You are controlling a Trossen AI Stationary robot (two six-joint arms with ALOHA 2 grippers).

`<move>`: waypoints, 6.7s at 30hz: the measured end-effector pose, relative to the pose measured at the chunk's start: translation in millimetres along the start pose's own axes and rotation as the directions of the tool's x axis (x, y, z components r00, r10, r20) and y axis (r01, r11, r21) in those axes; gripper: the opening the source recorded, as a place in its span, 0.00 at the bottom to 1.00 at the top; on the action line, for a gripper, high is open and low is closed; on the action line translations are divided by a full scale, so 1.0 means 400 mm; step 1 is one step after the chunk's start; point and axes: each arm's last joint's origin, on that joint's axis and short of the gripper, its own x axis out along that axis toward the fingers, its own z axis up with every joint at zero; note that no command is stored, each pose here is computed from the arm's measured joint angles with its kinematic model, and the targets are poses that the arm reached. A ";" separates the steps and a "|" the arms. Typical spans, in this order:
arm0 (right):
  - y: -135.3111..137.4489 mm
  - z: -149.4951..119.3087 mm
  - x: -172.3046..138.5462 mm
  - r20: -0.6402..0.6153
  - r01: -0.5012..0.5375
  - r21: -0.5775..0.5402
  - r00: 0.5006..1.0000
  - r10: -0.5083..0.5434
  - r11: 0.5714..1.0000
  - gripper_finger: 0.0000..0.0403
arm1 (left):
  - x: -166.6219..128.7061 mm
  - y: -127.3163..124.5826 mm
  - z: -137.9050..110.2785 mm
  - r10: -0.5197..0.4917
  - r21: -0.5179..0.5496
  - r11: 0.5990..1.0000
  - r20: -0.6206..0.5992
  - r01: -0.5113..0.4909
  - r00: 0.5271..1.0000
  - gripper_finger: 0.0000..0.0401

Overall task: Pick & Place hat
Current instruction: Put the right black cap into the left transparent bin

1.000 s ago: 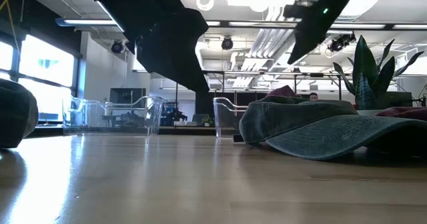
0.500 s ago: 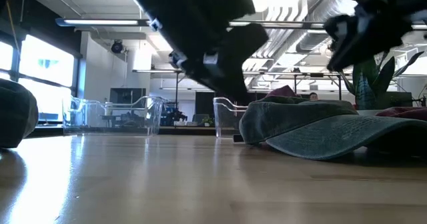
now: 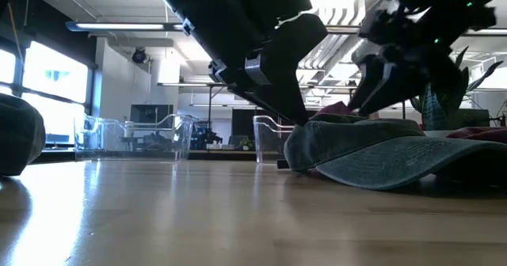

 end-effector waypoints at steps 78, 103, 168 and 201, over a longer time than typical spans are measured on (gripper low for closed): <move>0.045 0.045 0.118 0.024 0.030 0.285 0.999 -0.038 0.958 0.01 | -0.115 0.004 -0.015 0.260 -0.010 0.965 -0.129 -0.264 0.957 0.32; 0.105 -0.057 0.092 -0.327 -0.040 0.289 0.935 0.138 0.956 0.01 | 0.097 0.086 0.020 -0.103 -0.183 0.983 -0.398 0.031 0.912 0.08; 0.285 -0.079 0.065 0.115 0.026 -0.609 0.992 0.055 0.793 0.45 | 0.090 -0.033 0.085 -0.117 0.332 0.932 -0.099 0.143 0.988 0.01; 0.281 -0.093 0.058 0.049 -0.066 -0.586 0.992 0.117 0.807 0.02 | 0.087 -0.071 0.045 -0.168 0.475 0.845 -0.199 0.245 0.965 0.60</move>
